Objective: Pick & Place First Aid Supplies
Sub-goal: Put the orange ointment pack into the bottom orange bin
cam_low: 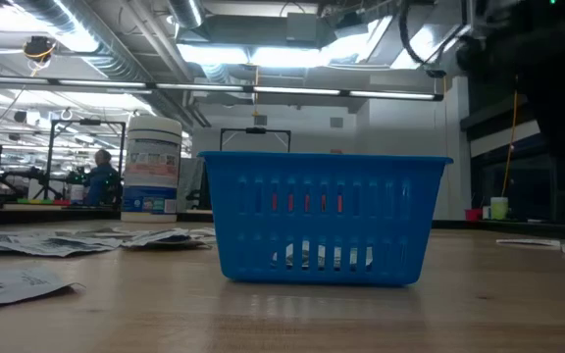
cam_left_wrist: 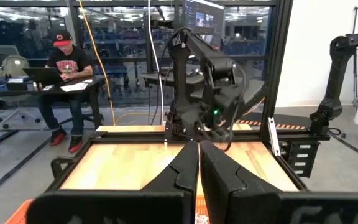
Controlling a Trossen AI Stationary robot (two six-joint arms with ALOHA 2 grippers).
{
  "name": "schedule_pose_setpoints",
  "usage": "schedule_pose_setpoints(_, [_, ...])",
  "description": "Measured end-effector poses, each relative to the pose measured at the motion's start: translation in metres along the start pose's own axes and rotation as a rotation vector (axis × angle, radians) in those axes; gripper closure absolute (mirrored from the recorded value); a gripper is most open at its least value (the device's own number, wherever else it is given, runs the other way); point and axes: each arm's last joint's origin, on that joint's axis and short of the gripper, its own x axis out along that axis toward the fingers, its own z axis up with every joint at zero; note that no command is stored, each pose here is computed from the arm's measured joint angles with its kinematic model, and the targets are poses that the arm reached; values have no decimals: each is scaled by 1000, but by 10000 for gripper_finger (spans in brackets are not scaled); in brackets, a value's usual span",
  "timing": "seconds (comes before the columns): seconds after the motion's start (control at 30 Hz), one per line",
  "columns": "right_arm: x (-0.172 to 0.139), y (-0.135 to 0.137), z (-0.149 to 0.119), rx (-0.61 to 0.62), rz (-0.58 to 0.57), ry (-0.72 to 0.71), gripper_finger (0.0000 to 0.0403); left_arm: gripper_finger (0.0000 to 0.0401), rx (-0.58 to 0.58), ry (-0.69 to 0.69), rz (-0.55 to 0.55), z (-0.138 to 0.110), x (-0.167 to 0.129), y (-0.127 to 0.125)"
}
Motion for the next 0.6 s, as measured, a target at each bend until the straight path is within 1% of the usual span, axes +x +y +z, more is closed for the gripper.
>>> schedule_pose_setpoints(0.17, [28,-1,-4,-3,18,19,159,393,0,0,0,0,0,0])
schedule_pose_setpoints(0.27, [43,-1,-6,-30,46,23,160,392,0,0,0,0,0,0])
schedule_pose_setpoints(0.43, [61,-3,-9,-160,89,63,160,390,0,0,0,0,0,0])
schedule_pose_setpoints(0.6, [71,-10,-9,-259,54,57,160,388,0,0,0,0,0,0])
